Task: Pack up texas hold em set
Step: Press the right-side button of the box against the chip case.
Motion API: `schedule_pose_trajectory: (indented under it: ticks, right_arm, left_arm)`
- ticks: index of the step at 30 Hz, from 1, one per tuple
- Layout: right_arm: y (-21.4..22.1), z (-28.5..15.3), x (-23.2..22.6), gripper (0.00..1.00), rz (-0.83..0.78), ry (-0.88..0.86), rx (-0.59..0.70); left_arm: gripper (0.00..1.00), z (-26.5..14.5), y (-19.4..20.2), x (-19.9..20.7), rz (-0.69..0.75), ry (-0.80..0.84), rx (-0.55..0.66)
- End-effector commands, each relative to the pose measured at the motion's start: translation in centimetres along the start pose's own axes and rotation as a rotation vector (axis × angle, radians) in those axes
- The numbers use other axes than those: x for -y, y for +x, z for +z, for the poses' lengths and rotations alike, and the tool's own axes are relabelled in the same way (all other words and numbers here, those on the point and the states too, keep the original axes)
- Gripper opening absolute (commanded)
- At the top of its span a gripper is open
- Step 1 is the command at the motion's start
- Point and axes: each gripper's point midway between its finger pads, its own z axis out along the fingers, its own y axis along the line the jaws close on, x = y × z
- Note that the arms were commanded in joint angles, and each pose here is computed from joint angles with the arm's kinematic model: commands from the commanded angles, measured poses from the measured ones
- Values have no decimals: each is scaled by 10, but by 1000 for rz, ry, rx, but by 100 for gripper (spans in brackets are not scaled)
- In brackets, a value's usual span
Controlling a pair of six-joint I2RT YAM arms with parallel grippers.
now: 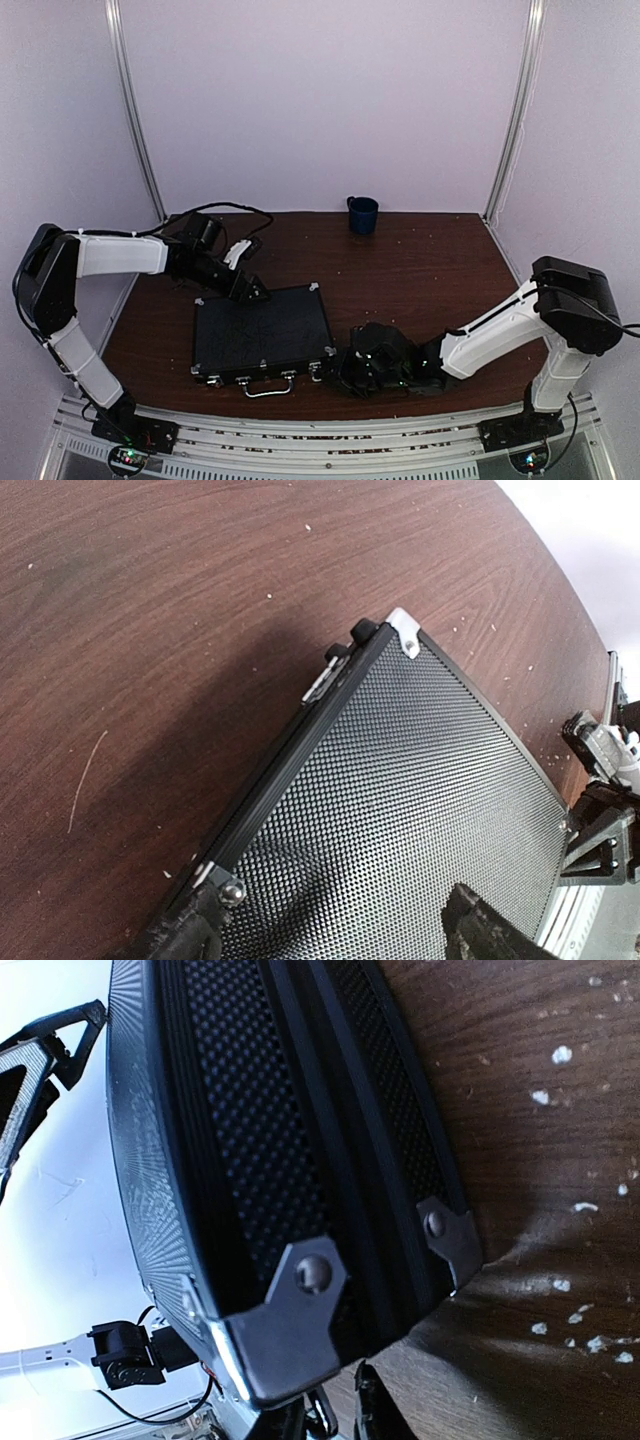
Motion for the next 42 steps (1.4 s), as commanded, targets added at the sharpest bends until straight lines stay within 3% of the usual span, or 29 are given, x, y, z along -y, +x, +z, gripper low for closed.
schedule_pose_trajectory:
  ticks: [1, 17, 28, 42]
  right_arm:
    - [10, 5, 22, 18, -9, 87, -31]
    - [0, 12, 49, 24, -79, 238, 28]
    - [-12, 14, 58, 8, -80, 279, 100]
    - [-40, 21, 58, 4, 10, 215, 214]
  left_arm:
    - [79, 12, 40, -29, -79, -86, -105]
    - [79, 16, 44, -33, -84, -95, -114]
    - [79, 21, 53, -34, -91, -85, -133]
    - [79, 21, 88, -27, -145, -46, -180]
